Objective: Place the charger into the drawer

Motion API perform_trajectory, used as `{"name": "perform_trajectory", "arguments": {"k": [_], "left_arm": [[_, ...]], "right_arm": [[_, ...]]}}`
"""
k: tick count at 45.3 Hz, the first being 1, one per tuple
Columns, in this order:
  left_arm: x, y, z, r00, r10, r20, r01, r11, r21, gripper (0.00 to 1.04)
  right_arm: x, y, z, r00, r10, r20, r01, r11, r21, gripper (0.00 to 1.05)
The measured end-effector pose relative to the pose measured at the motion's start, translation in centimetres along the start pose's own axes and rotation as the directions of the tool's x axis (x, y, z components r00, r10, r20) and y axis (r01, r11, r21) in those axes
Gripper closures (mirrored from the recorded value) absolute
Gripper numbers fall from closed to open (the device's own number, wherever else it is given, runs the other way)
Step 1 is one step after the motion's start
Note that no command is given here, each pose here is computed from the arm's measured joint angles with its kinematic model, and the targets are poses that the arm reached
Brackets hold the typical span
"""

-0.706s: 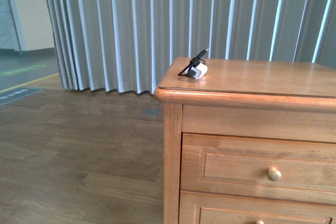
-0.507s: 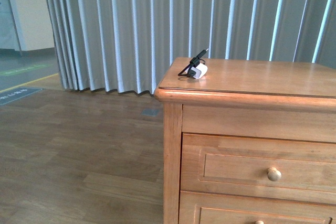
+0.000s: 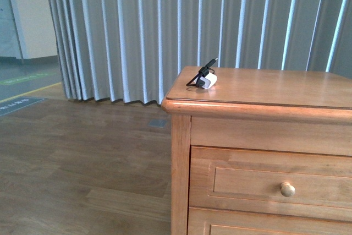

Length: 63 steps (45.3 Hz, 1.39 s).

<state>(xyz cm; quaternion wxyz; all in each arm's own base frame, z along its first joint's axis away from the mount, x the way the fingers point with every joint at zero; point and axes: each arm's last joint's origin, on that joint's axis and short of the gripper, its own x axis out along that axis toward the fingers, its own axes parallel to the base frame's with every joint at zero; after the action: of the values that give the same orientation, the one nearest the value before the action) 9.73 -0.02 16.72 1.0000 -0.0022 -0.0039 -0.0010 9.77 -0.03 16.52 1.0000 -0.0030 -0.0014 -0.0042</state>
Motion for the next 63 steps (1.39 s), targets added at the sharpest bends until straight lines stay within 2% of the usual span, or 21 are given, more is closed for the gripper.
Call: {"name": "perform_trajectory", "arguments": {"k": [4, 6, 15, 23, 31, 37, 47, 63], "left_arm": [[0.0, 0.0, 0.0, 1.0, 0.0, 0.0, 0.0, 1.0, 0.0, 0.06], [0.0, 0.0, 0.0, 1.0, 0.0, 0.0, 0.0, 1.0, 0.0, 0.06], [0.0, 0.0, 0.0, 1.0, 0.0, 0.0, 0.0, 1.0, 0.0, 0.06], [0.0, 0.0, 0.0, 1.0, 0.0, 0.0, 0.0, 1.0, 0.0, 0.06], [0.0, 0.0, 0.0, 1.0, 0.0, 0.0, 0.0, 1.0, 0.0, 0.06], [0.0, 0.0, 0.0, 1.0, 0.0, 0.0, 0.0, 1.0, 0.0, 0.06], [0.0, 0.0, 0.0, 1.0, 0.0, 0.0, 0.0, 1.0, 0.0, 0.06], [0.0, 0.0, 0.0, 1.0, 0.0, 0.0, 0.0, 1.0, 0.0, 0.06]], "right_arm": [[0.2, 0.2, 0.4, 0.994, -0.105, 0.038, 0.107, 0.993, -0.054, 0.08], [0.4, 0.4, 0.6, 0.991, -0.126, 0.042, 0.128, 0.99, -0.064, 0.08], [3.3, 1.8, 1.0, 0.996, -0.062, -0.064, 0.058, 0.996, -0.071, 0.08], [8.4, 4.5, 0.9, 0.989, -0.004, -0.151, -0.012, 0.995, -0.102, 0.08], [13.7, 7.6, -1.6, 0.971, 0.047, -0.236, -0.089, 0.981, -0.17, 0.08], [18.2, 9.2, -5.2, 0.948, 0.042, -0.316, -0.108, 0.975, -0.196, 0.08], [21.9, 9.7, -8.1, 0.937, 0.015, -0.349, -0.096, 0.972, -0.214, 0.08], [26.2, 8.7, -10.1, 0.952, -0.078, -0.296, 0.009, 0.973, -0.229, 0.08]]}}
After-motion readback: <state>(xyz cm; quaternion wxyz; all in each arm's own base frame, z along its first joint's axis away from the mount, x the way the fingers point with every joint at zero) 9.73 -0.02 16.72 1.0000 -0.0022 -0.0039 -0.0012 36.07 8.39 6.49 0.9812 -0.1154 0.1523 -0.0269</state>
